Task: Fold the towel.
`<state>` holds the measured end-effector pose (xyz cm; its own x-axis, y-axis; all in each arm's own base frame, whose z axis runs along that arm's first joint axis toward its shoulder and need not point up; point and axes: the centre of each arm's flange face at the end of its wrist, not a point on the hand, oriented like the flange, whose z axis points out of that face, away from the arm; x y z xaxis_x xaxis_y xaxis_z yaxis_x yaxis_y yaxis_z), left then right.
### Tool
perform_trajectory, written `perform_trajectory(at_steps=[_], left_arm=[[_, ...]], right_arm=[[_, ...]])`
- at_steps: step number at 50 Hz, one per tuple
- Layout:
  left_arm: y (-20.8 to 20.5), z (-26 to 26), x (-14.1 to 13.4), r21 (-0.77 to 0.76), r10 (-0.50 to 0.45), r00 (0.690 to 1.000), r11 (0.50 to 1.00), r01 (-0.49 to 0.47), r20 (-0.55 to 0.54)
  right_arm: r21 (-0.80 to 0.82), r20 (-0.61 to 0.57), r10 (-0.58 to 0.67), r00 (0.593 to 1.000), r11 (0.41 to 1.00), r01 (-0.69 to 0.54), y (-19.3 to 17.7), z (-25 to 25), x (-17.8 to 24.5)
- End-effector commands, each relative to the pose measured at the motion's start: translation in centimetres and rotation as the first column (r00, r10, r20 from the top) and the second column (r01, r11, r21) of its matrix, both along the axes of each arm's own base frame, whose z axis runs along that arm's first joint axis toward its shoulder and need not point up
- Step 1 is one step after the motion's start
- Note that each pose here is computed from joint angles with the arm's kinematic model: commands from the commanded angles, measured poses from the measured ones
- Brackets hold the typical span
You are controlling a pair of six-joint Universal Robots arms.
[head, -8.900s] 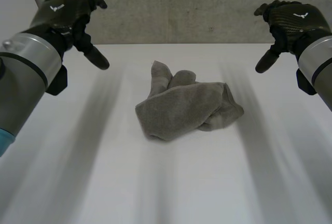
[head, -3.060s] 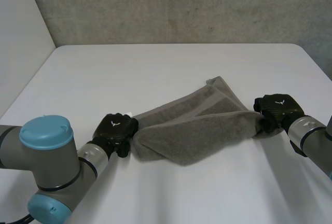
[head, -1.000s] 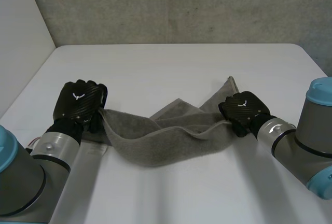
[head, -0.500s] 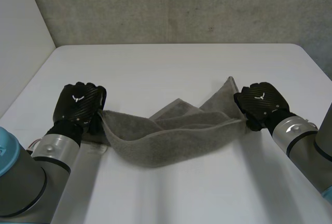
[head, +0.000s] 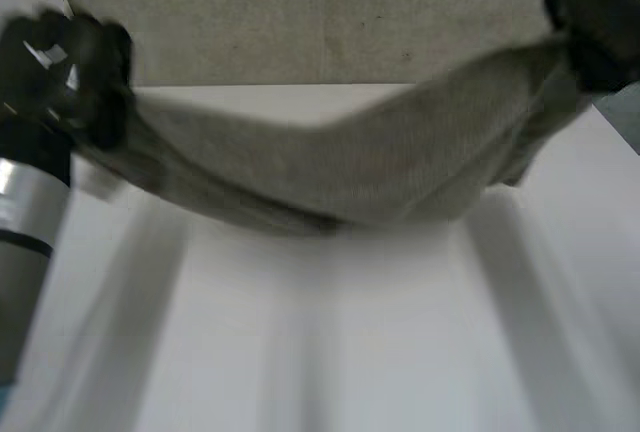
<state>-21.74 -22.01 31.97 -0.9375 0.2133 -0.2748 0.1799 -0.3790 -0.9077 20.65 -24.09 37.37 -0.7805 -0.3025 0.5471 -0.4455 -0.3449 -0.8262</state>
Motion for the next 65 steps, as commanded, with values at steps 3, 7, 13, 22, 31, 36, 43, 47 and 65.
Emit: perform_trajectory(at_steps=[3,7,13,22,31,36,43,47,65], left_arm=[[-0.6,4.1,1.5,0.003,0.055,0.998,0.998,-0.055,0.011],[-1.7,2.7,1.4,0.078,0.063,0.997,0.995,-0.067,0.048],[-4.5,-1.8,0.5,0.196,0.057,0.976,0.976,-0.099,0.212],[-11.2,-2.8,-2.2,0.109,0.052,0.933,0.989,-0.097,0.357],[-14.7,9.3,-4.0,-0.334,0.164,0.979,0.935,-0.117,0.117],[-13.4,12.8,-3.8,-0.468,0.160,0.986,0.869,-0.163,-0.045],[-12.7,9.3,-3.0,-0.385,0.151,0.988,0.911,-0.146,-0.016],[-12.2,1.9,-3.2,-0.206,0.107,0.989,0.975,-0.084,0.101],[-5.8,-16.4,-1.5,0.119,-0.051,0.959,0.993,0.018,0.280]], right_arm=[[0.207,-0.171,-0.073,0.983,0.972,0.108,-2.0,-0.1,-2.7],[0.245,-0.252,-0.040,0.967,0.964,0.104,-2.6,-1.9,-2.1],[0.311,-0.254,0.025,0.967,0.949,0.058,-3.6,-4.3,-0.5],[0.029,-0.187,-0.026,0.982,0.999,0.032,-8.7,-4.2,4.1],[-0.518,0.162,-0.091,0.983,0.840,0.163,-11.3,4.1,5.8],[-0.541,0.198,-0.081,0.977,0.822,0.177,-10.6,5.0,5.4],[-0.416,0.111,-0.088,0.990,0.901,0.127,-10.4,1.8,5.2],[-0.256,0.008,-0.041,0.999,0.966,0.041,-9.8,-2.9,5.5],[0.255,-0.165,0.072,0.984,0.967,-0.028,-5.2,-19.2,2.8]])
